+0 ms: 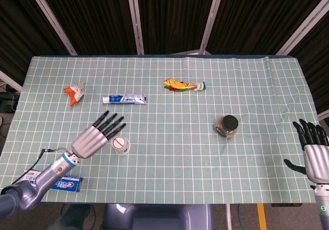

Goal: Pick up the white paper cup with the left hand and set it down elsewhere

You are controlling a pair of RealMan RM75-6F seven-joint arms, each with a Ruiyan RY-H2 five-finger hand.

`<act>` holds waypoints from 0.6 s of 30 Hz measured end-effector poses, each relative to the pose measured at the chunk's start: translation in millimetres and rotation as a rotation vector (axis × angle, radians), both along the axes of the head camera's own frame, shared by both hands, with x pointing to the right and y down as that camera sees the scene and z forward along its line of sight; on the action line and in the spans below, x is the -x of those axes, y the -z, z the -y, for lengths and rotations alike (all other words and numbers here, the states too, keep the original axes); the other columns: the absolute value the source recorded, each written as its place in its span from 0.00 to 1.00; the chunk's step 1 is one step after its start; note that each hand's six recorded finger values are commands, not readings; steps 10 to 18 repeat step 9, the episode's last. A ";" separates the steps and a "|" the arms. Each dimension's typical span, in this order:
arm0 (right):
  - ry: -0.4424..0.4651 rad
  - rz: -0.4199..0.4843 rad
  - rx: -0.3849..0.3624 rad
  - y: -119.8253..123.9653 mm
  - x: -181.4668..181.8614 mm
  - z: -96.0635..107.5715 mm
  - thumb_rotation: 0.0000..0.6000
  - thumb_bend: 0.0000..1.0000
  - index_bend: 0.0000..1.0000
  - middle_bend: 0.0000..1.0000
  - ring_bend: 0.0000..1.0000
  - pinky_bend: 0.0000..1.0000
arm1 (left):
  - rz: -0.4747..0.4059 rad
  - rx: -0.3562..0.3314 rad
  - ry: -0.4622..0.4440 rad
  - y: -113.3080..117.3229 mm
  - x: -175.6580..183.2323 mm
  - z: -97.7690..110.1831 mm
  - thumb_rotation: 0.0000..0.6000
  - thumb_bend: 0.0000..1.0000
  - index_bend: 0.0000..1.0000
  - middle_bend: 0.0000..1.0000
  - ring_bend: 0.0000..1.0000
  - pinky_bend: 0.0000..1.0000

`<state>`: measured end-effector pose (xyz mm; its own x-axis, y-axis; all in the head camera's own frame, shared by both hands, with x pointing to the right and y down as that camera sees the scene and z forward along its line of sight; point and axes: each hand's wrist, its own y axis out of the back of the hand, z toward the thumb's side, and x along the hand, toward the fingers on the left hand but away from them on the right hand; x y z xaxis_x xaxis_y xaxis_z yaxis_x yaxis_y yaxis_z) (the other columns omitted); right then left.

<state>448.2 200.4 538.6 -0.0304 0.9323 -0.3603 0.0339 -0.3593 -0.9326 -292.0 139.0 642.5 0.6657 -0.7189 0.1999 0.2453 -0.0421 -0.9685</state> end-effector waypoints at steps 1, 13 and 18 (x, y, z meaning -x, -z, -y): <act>0.000 0.002 -0.001 0.2 0.0 0.2 1.00 0.00 0.00 0.00 0.00 0.00 | -0.065 0.047 0.099 7.4 11.0 6.4 1.00 0.00 0.00 0.00 0.00 0.00; 0.008 0.018 -0.013 3.2 3.0 1.5 1.00 0.00 0.00 0.00 0.00 0.00 | -0.231 0.171 0.665 54.9 113.5 1.3 1.00 0.00 0.00 0.00 0.00 0.00; 0.008 0.018 -0.013 3.2 3.0 1.5 1.00 0.00 0.00 0.00 0.00 0.00 | -0.231 0.171 0.665 54.9 113.5 1.3 1.00 0.00 0.00 0.00 0.00 0.00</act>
